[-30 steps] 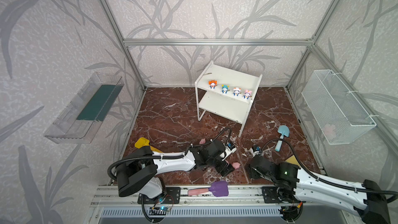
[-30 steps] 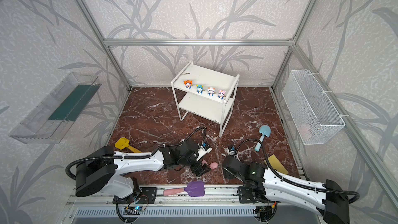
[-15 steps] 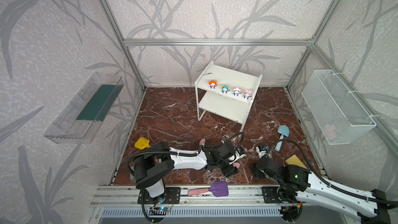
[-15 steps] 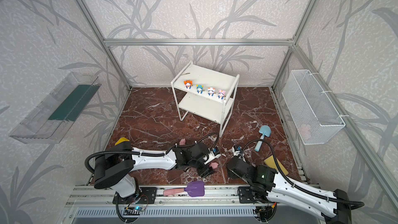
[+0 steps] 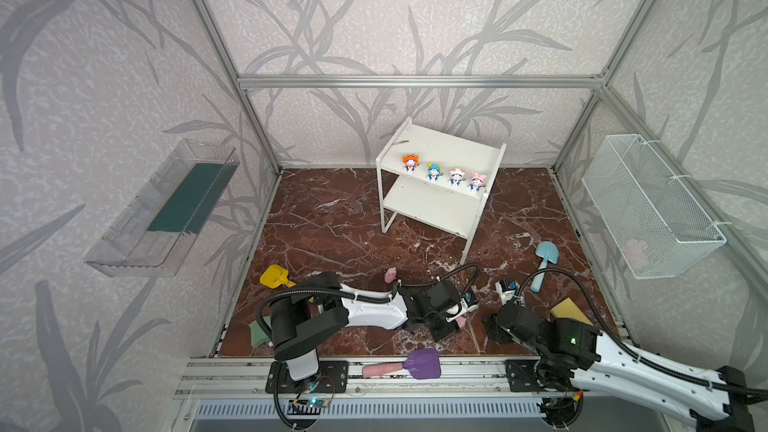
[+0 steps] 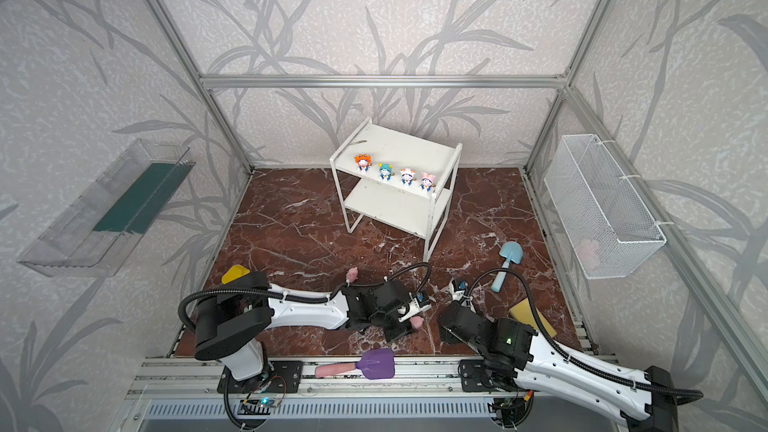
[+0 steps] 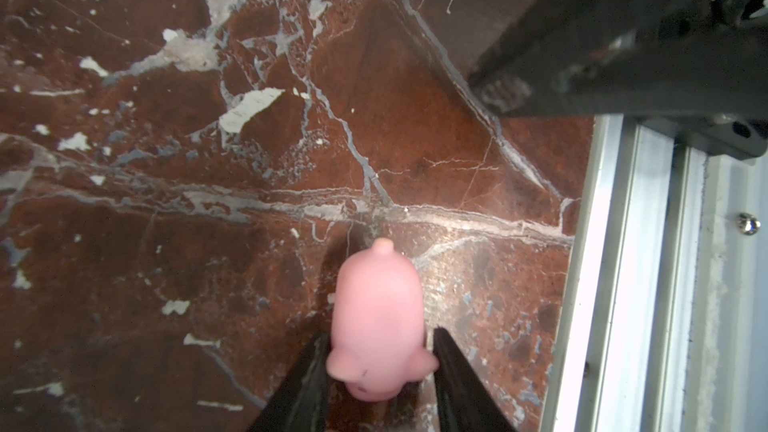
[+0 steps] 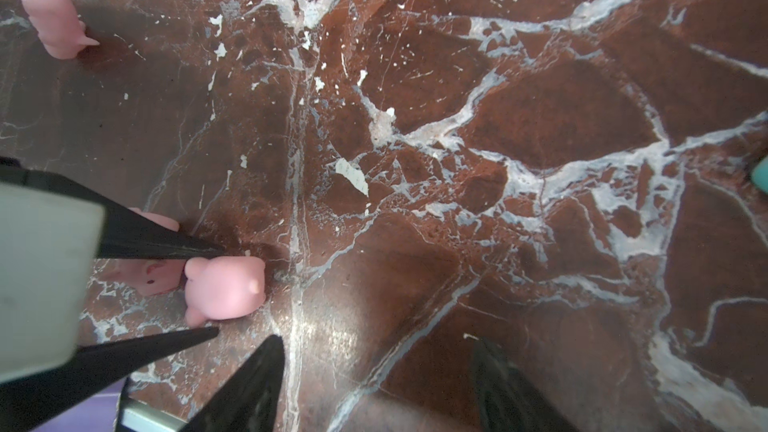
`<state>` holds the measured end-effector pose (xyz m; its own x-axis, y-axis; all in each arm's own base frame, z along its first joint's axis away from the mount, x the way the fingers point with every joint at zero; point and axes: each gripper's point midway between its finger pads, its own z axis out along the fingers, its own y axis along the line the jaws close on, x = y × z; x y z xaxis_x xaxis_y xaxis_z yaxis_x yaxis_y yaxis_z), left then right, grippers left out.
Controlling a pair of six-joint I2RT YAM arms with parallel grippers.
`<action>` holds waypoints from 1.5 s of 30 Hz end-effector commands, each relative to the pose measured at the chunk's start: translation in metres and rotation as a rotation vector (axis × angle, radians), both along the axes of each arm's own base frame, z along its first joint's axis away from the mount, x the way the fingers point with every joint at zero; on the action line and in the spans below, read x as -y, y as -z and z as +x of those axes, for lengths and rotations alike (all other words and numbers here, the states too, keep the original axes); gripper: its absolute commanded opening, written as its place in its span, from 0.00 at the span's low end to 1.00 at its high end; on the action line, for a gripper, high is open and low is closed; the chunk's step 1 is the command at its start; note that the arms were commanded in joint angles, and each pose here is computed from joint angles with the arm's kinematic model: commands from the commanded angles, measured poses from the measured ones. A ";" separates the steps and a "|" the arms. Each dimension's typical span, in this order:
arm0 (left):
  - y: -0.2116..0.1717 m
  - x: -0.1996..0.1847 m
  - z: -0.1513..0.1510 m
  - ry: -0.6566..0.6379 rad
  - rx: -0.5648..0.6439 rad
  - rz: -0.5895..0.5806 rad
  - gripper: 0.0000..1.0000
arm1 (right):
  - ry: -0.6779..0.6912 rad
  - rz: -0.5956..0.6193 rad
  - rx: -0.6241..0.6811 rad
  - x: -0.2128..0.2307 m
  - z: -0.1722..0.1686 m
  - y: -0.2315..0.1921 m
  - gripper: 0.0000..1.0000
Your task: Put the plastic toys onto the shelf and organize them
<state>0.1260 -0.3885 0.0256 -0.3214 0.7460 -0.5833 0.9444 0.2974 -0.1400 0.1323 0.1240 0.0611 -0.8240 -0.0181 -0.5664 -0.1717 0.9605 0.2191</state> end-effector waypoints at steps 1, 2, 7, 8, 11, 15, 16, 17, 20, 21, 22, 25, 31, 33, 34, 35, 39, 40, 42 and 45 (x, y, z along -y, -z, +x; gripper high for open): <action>0.002 0.003 0.000 0.017 0.014 0.013 0.38 | 0.014 -0.010 0.016 0.004 0.002 -0.001 0.72; 0.002 0.003 0.000 0.015 0.017 0.013 0.37 | 0.014 -0.008 0.017 0.004 0.002 -0.001 0.72; -0.010 -0.001 0.004 0.000 0.048 0.003 0.33 | 0.012 -0.006 0.025 0.003 0.003 -0.003 0.72; -0.013 -0.002 0.005 -0.005 0.055 0.002 0.31 | 0.009 -0.002 0.028 0.003 0.003 -0.004 0.72; -0.021 -0.009 0.012 -0.034 0.086 0.016 0.31 | -0.002 0.020 0.054 -0.001 0.006 -0.011 0.72; -0.033 -0.022 0.021 -0.076 0.139 0.039 0.30 | -0.030 0.059 0.093 -0.007 0.008 -0.021 0.72; -0.038 -0.025 0.025 -0.093 0.155 0.038 0.29 | -0.032 0.064 0.101 -0.008 0.009 -0.022 0.72; -0.044 -0.029 0.029 -0.111 0.171 0.034 0.29 | -0.033 0.066 0.105 -0.007 0.009 -0.023 0.72; -0.066 -0.039 0.046 -0.180 0.190 -0.001 0.28 | -0.038 0.067 0.111 -0.007 0.009 -0.025 0.72; -0.073 -0.042 0.052 -0.210 0.190 -0.017 0.28 | -0.039 0.066 0.112 -0.007 0.009 -0.024 0.72; -0.081 -0.045 0.059 -0.241 0.190 -0.038 0.28 | -0.039 0.067 0.111 -0.008 0.009 -0.024 0.72; -0.106 -0.049 0.077 -0.334 0.194 -0.130 0.28 | -0.045 0.077 0.114 -0.010 0.010 -0.025 0.71; -0.151 -0.048 0.111 -0.472 0.279 -0.328 0.28 | -0.050 0.089 0.117 -0.014 0.011 -0.024 0.71; -0.160 -0.048 0.122 -0.501 0.305 -0.348 0.28 | -0.052 0.092 0.115 -0.014 0.010 -0.023 0.71; -0.164 -0.046 0.127 -0.512 0.312 -0.362 0.28 | -0.052 0.094 0.114 -0.014 0.010 -0.023 0.71; -0.167 -0.045 0.134 -0.526 0.322 -0.370 0.28 | -0.054 0.094 0.113 -0.014 0.010 -0.022 0.71; -0.174 -0.043 0.154 -0.602 0.364 -0.377 0.28 | -0.054 0.104 0.114 -0.013 0.009 -0.023 0.71; -0.178 -0.042 0.158 -0.617 0.375 -0.395 0.28 | -0.053 0.109 0.117 -0.013 0.008 -0.023 0.71; -0.186 -0.038 0.164 -0.641 0.395 -0.445 0.28 | -0.053 0.116 0.119 -0.012 0.008 -0.024 0.71; -0.196 -0.032 0.172 -0.652 0.423 -0.484 0.28 | -0.042 0.129 0.126 -0.010 0.008 -0.025 0.71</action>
<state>0.2820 -0.3491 0.1878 -0.3420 0.2459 -0.9069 0.6480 0.7607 -0.0381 0.1410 0.1385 0.0908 -0.7490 0.0303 -0.6619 -0.2492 0.9127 0.3238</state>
